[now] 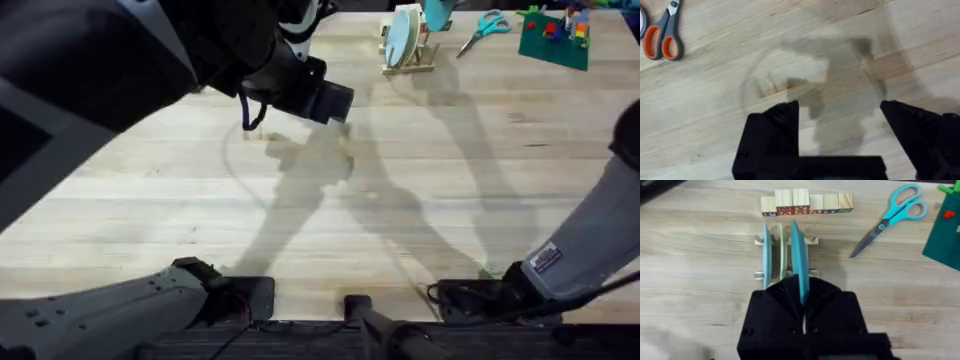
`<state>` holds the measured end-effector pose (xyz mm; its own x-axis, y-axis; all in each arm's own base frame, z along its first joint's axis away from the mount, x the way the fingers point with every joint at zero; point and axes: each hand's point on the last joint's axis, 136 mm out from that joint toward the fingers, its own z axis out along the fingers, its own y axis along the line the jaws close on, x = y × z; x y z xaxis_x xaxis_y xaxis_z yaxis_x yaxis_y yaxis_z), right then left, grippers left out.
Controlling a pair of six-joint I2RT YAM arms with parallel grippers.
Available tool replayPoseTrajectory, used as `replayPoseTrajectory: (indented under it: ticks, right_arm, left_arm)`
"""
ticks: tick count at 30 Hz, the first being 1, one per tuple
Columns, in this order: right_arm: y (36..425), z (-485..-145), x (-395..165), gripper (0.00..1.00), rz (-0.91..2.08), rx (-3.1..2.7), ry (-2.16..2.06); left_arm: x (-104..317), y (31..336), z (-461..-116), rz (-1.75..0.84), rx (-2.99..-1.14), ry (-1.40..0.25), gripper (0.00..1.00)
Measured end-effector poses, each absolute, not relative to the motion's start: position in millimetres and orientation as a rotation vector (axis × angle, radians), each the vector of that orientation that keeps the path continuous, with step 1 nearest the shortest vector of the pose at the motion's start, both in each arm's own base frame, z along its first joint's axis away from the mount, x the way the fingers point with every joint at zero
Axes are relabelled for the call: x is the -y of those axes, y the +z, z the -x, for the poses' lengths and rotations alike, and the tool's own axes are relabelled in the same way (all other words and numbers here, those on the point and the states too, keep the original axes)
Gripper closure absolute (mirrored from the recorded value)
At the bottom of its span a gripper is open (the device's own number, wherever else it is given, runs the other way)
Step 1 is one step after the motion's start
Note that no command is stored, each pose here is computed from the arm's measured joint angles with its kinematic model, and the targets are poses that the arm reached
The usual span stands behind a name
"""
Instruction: Pick up the plates from the table one by one and place each into a slot on the dish rack.
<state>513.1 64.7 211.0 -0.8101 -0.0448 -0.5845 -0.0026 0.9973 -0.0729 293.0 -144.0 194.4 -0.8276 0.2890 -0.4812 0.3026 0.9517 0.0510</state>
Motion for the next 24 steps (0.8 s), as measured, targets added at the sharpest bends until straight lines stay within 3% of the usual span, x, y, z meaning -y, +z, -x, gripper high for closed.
replayPoseTrajectory:
  ticks: [10, 24]
  right_arm:
    - [170.0, -524.1, -55.6, 0.97, 0.01, -2.583, -0.114]
    - [166.1, -524.7, -55.2, 0.97, 0.005, -2.59, -0.118]
  left_arm:
    - [144.0, 194.4, -293.0, -0.421, -2.603, -0.037, 0.006]
    - [144.0, 194.4, -293.0, -0.421, -2.603, -0.037, 0.006]
